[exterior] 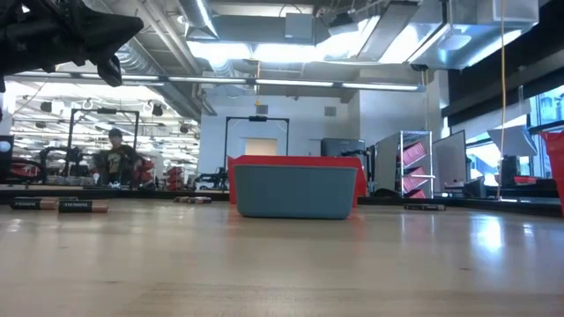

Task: Sort batteries
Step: Put the silver battery into the bottom red bin, then put the black battery into the blue bin

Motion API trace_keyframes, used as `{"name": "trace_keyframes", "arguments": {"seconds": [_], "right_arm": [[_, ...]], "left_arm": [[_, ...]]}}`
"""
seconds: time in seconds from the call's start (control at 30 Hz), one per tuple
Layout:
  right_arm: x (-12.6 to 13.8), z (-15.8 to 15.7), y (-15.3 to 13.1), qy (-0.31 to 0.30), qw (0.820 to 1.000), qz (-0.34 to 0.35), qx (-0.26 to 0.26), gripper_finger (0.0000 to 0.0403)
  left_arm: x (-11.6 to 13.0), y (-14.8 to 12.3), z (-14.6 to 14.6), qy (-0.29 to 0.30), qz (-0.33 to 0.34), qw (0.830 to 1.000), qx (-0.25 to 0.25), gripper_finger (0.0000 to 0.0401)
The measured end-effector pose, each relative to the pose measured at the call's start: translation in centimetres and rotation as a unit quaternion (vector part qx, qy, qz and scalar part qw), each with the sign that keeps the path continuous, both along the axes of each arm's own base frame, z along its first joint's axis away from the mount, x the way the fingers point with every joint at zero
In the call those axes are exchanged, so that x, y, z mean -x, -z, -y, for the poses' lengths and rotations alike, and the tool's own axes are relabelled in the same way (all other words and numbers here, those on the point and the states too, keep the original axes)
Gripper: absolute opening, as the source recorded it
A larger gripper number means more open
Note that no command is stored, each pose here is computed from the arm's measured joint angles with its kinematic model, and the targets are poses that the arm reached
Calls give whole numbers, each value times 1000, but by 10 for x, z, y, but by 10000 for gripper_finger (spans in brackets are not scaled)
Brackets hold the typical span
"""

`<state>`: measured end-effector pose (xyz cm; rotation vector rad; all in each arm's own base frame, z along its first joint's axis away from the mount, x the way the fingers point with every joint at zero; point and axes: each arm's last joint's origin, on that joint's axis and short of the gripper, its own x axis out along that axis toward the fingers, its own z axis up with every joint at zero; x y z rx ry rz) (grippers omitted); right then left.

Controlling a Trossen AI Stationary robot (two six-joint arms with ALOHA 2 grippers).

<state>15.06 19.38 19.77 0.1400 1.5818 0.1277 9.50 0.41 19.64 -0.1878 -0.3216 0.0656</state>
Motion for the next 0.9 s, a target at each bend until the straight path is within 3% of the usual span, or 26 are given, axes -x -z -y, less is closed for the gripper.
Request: {"name": "trace_keyframes", "arguments": {"seconds": [0.17, 0.63, 0.77, 0.9], "right_arm": [[-3, -3, 7, -13, 1000, 3, 12, 26], [-6, -7, 17, -35, 999, -6, 27, 102], [-8, -9, 2, -36, 999, -10, 34, 123], [-10, -10, -34, -35, 997, -21, 73, 133]], "left_arm": [[0, 0, 0, 0, 0, 1000, 1, 1], [0, 0, 0, 0, 0, 1000, 1, 1], [0, 0, 0, 0, 0, 1000, 1, 1], [0, 0, 0, 0, 0, 1000, 1, 1]]}}
